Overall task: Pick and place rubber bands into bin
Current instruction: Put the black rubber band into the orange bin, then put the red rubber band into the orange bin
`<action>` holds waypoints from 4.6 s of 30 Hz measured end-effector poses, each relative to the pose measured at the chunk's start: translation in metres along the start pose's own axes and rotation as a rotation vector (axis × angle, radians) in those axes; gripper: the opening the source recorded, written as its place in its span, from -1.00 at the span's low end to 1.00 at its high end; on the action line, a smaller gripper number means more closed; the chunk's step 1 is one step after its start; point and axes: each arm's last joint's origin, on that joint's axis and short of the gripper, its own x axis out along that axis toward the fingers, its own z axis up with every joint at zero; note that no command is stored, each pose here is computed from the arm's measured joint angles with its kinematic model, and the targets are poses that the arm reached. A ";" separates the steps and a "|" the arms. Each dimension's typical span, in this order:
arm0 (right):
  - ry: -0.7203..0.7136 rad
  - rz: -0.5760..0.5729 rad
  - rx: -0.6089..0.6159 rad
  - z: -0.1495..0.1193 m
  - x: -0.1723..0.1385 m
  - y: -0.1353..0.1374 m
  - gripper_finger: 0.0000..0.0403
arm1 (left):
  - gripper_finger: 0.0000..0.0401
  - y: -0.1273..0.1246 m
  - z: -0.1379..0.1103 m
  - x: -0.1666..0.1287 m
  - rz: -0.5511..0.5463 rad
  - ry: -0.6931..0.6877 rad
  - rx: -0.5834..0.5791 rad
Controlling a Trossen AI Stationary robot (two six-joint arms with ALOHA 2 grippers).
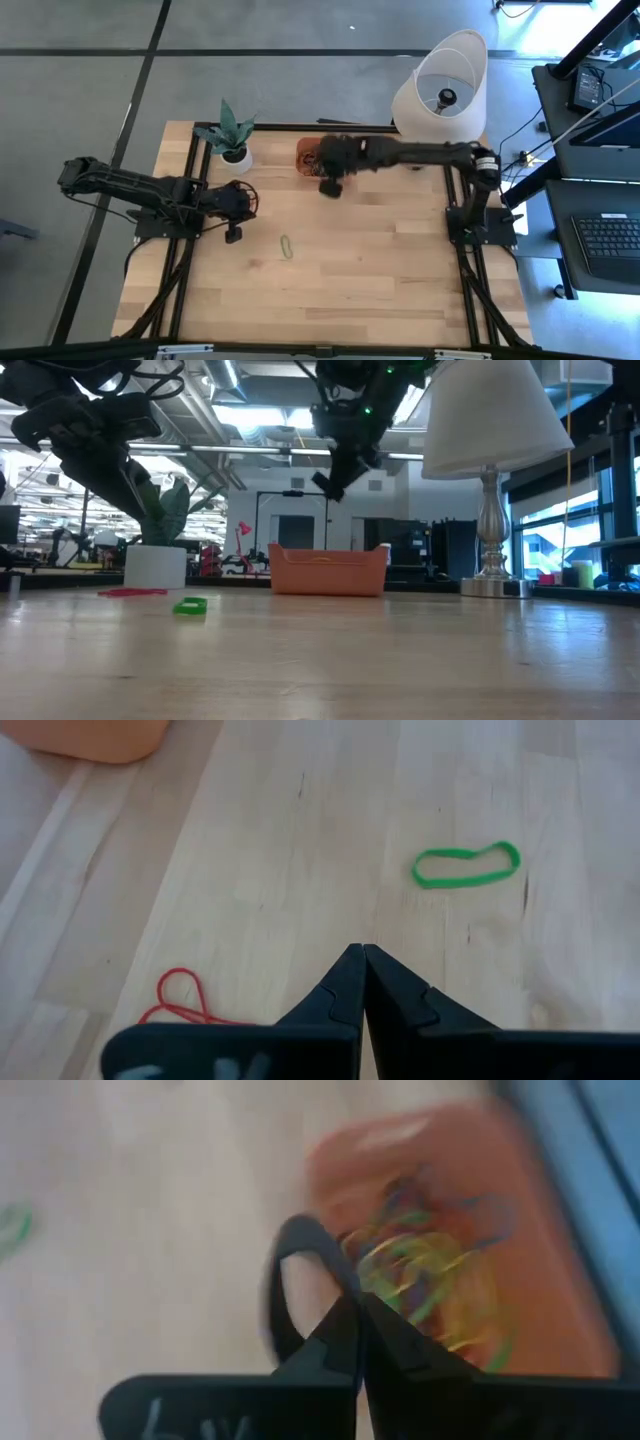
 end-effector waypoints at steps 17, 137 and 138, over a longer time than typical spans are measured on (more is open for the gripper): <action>0.251 -0.100 0.186 0.007 0.083 -0.083 -0.99 | -0.98 0.000 0.001 0.000 0.014 -0.012 -0.007; -0.348 0.433 0.268 -0.294 -0.103 0.016 -0.94 | -0.99 0.019 0.124 0.031 0.468 0.211 -0.463; -0.343 0.429 0.266 -0.296 -0.101 0.016 -0.94 | -0.99 0.020 0.133 0.027 0.476 0.194 -0.447</action>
